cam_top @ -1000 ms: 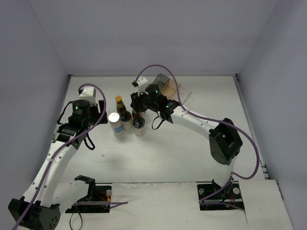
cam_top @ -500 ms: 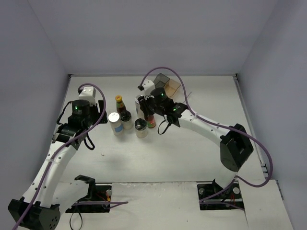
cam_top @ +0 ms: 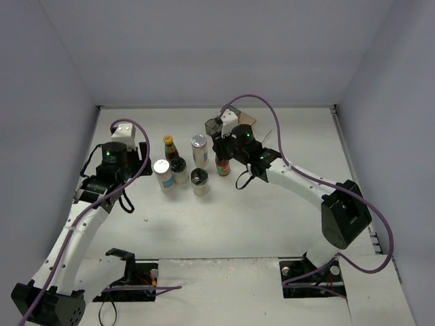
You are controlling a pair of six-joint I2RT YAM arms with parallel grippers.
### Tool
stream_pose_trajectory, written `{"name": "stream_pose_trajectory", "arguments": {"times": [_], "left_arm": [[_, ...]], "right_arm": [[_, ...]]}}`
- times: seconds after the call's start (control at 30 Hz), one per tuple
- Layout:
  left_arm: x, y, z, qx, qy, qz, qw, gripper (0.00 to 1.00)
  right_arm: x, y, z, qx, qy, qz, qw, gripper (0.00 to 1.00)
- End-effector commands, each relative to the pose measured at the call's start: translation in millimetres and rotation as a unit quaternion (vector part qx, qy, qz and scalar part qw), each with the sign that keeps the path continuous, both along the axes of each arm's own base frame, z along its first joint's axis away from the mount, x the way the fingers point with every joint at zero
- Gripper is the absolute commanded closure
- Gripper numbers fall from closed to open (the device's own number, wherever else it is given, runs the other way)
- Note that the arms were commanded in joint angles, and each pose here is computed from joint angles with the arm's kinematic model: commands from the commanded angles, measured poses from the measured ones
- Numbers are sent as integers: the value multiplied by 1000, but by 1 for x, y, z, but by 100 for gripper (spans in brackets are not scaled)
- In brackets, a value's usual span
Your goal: Organize the condiment bottles
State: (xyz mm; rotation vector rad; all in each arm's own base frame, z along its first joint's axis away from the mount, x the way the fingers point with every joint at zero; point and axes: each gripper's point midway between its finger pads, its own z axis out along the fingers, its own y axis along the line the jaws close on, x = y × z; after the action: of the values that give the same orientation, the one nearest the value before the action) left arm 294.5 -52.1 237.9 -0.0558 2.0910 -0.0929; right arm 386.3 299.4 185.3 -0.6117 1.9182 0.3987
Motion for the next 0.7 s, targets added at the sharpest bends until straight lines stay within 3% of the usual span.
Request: {"name": "stream_pose_trajectory", "arguments": {"times": [0.0, 0.37, 0.67], "left_arm": [[10, -2, 25, -6, -47, 0, 999, 34], [11, -3, 23, -8, -44, -1, 999, 34], [11, -3, 21, -8, -42, -2, 999, 34]], "right_arm": [[15, -2, 75, 80, -94, 1, 992, 100], [28, -9, 116, 87, -110, 0, 990, 100], [63, -14, 163, 92, -139, -8, 986, 100]]}}
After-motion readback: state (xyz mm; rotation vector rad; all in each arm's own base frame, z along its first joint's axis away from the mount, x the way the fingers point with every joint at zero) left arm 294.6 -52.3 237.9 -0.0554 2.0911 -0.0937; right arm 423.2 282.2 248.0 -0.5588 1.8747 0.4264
